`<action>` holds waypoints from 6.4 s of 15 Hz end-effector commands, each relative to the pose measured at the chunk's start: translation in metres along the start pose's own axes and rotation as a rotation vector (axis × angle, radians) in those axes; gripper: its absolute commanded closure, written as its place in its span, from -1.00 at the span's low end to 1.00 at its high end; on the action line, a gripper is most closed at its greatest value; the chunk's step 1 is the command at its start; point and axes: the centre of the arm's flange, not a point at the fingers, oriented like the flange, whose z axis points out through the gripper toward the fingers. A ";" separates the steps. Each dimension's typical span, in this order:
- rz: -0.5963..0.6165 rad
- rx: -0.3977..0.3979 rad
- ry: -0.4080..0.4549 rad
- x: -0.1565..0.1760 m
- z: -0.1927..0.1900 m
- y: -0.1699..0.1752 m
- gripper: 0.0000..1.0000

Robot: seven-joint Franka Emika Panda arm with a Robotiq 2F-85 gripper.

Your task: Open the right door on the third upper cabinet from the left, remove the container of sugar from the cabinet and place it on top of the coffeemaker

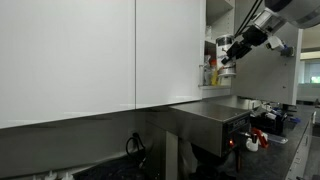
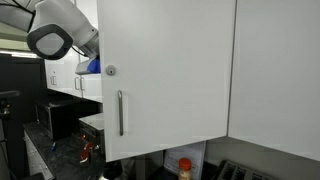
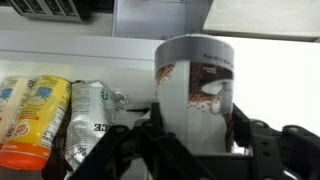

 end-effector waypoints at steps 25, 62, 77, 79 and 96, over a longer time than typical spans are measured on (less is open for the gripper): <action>-0.174 0.327 -0.220 -0.036 0.015 -0.063 0.19; -0.396 0.405 -0.049 -0.068 0.088 -0.118 0.19; -0.444 0.407 0.094 -0.094 0.103 -0.113 0.19; -0.451 0.404 0.108 -0.096 0.103 -0.113 0.19; -0.405 0.392 0.041 -0.097 0.074 -0.103 -1.00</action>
